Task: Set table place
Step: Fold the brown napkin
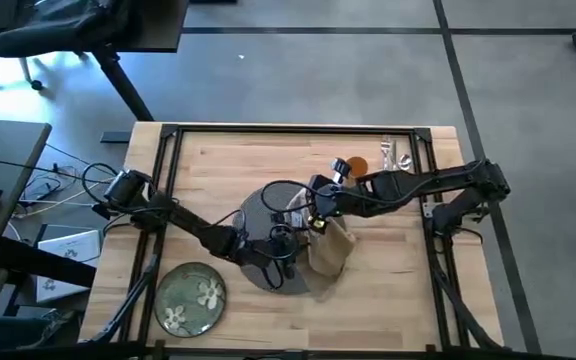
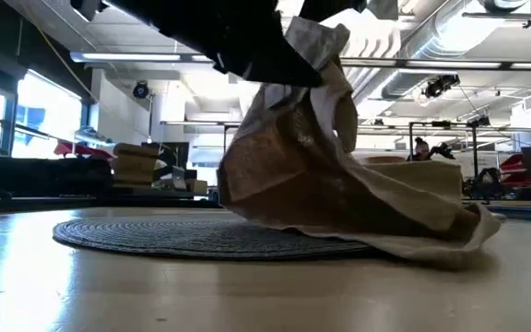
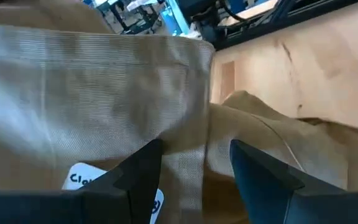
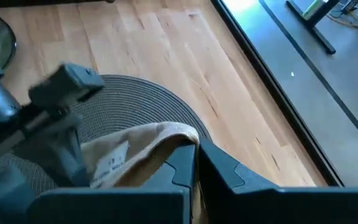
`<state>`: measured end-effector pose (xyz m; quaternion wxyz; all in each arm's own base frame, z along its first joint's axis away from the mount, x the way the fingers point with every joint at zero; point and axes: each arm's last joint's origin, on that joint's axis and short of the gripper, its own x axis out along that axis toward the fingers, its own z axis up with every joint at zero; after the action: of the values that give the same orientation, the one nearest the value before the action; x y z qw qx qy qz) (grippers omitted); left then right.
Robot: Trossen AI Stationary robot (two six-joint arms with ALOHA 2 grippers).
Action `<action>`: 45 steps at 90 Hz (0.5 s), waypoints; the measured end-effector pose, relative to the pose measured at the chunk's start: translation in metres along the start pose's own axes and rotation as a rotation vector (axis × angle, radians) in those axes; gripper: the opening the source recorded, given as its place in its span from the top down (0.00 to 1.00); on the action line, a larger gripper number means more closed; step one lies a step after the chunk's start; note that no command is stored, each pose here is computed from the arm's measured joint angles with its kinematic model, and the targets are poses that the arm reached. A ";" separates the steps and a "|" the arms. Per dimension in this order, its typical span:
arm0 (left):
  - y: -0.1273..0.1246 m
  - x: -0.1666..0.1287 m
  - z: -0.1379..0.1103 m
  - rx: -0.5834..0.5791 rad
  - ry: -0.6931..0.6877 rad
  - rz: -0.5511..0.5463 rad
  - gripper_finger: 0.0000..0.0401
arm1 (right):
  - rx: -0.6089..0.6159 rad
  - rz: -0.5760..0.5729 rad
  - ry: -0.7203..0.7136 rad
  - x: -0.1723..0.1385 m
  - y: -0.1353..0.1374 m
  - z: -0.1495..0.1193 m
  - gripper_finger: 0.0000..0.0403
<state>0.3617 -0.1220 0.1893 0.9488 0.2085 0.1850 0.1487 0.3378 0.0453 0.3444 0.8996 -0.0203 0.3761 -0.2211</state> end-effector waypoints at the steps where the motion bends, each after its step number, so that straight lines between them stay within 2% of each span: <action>1: 0.000 0.001 0.000 0.001 0.002 0.004 0.56 | 0.001 0.000 0.000 0.000 0.000 0.000 1.00; 27: 0.010 0.004 0.005 0.007 0.058 0.291 0.57 | 0.004 0.000 -0.003 0.000 0.000 0.000 1.00; 36: 0.014 0.002 0.008 -0.004 0.062 0.344 0.59 | 0.005 0.000 -0.003 0.000 0.000 0.000 1.00; 45: 0.012 -0.005 0.014 -0.047 0.039 0.342 0.61 | 0.005 0.000 -0.002 0.000 0.000 0.000 1.00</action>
<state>0.3601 -0.1178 0.2082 0.9106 0.2118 0.1616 0.3160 0.3379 0.0453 0.3447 0.9001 -0.0184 0.3745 -0.2218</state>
